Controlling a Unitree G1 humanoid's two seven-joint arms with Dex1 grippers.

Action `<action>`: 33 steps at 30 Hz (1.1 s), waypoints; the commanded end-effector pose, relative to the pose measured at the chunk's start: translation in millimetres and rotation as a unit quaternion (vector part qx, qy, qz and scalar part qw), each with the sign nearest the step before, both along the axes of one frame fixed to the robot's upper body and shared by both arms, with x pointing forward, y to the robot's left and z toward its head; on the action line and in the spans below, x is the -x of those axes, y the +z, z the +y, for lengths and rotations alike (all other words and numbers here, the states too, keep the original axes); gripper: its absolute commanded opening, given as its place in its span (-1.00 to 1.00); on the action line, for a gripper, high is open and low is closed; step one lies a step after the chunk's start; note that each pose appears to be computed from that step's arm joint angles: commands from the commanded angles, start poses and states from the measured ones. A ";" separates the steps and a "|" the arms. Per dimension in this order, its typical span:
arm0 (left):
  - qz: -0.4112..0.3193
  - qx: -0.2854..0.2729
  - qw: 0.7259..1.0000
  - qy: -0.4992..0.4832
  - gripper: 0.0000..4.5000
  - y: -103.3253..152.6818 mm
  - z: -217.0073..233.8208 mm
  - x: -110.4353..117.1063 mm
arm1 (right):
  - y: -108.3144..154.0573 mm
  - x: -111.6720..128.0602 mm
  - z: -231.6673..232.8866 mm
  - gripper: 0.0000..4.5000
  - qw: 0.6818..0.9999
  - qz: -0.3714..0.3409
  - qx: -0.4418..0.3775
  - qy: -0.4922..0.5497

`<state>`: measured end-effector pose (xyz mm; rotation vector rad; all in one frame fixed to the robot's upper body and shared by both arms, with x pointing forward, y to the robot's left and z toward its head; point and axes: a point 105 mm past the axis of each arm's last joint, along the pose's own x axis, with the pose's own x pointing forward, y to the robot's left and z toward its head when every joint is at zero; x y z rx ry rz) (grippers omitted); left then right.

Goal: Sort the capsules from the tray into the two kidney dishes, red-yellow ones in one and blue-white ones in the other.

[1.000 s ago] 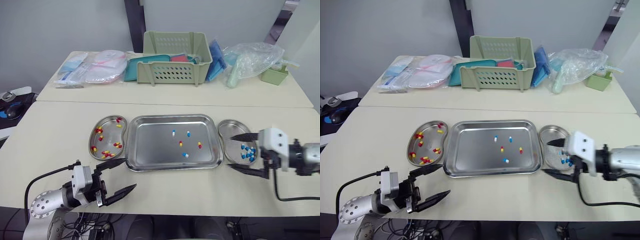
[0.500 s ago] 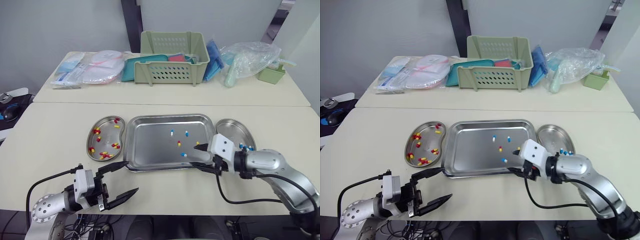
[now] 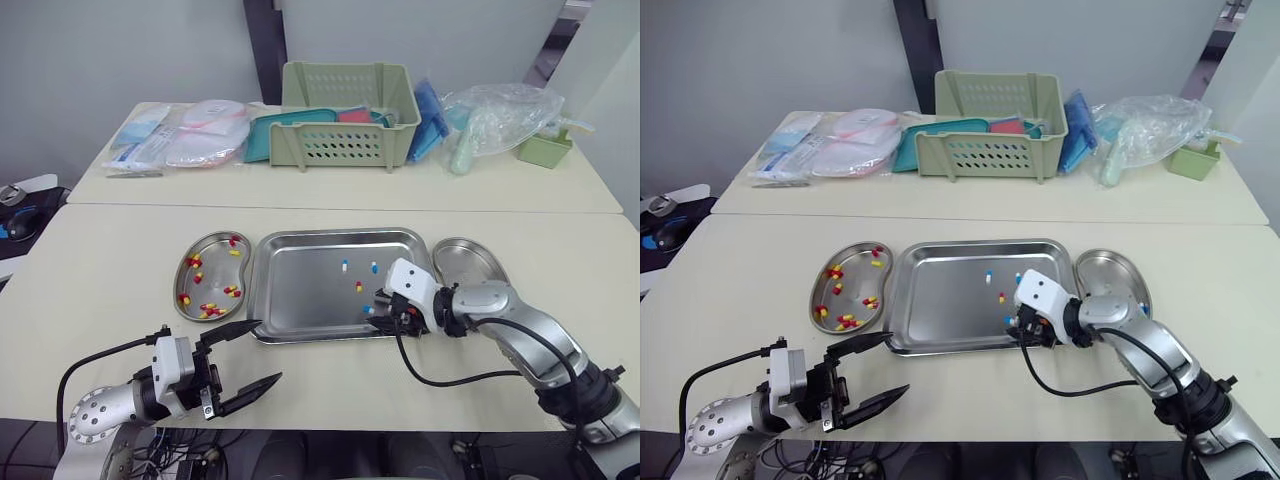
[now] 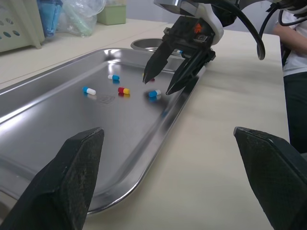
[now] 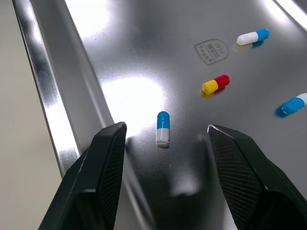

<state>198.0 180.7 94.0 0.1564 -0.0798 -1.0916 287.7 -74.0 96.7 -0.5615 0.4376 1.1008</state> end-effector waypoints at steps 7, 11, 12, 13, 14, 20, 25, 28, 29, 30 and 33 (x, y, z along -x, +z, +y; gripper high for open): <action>-0.014 -0.002 1.000 -0.005 1.00 7.6 -7.1 -1.4 | 1.8 -5.7 8.3 0.30 0.997 -0.041 0.036 0.045; -0.014 -0.004 1.000 -0.005 1.00 8.1 -8.0 -1.9 | -3.3 -5.6 8.2 0.12 0.998 -0.030 0.040 0.043; -0.014 -0.004 1.000 -0.005 1.00 8.2 -8.0 -2.0 | -3.9 -5.8 8.0 0.05 0.998 -0.028 0.040 0.041; -0.014 -0.005 1.000 -0.005 1.00 8.4 -8.1 -2.1 | -4.1 -6.1 7.9 -0.06 0.998 -0.028 0.040 0.041; -0.014 -0.005 1.000 -0.005 1.00 8.5 -8.2 -2.1 | -4.1 -6.2 8.0 -0.17 0.998 -0.028 0.041 0.042; -0.015 -0.008 1.000 -0.005 1.00 9.3 -8.7 -3.3 | -0.7 -5.8 11.7 -0.88 0.997 -0.039 0.038 0.055; -0.017 -0.008 1.000 -0.008 1.00 11.1 -9.7 -5.1 | 12.5 -5.0 14.2 -1.00 0.995 -0.067 0.023 0.072; -0.027 -0.007 0.999 -0.016 1.00 14.6 -12.1 -6.2 | 24.5 -2.1 9.6 -1.00 0.995 -0.078 0.000 0.066; -0.027 -0.006 0.999 -0.023 1.00 15.8 -13.6 -5.9 | 29.0 -0.2 5.4 -1.00 0.995 -0.078 -0.010 0.058; -0.026 -0.006 0.999 -0.030 1.00 16.4 -15.0 -5.1 | 33.3 2.0 1.0 -1.00 0.996 -0.078 -0.017 0.051; -0.026 -0.008 0.998 -0.055 1.00 16.6 -19.3 -1.1 | 45.2 10.1 -14.1 -1.00 0.996 -0.076 -0.032 0.030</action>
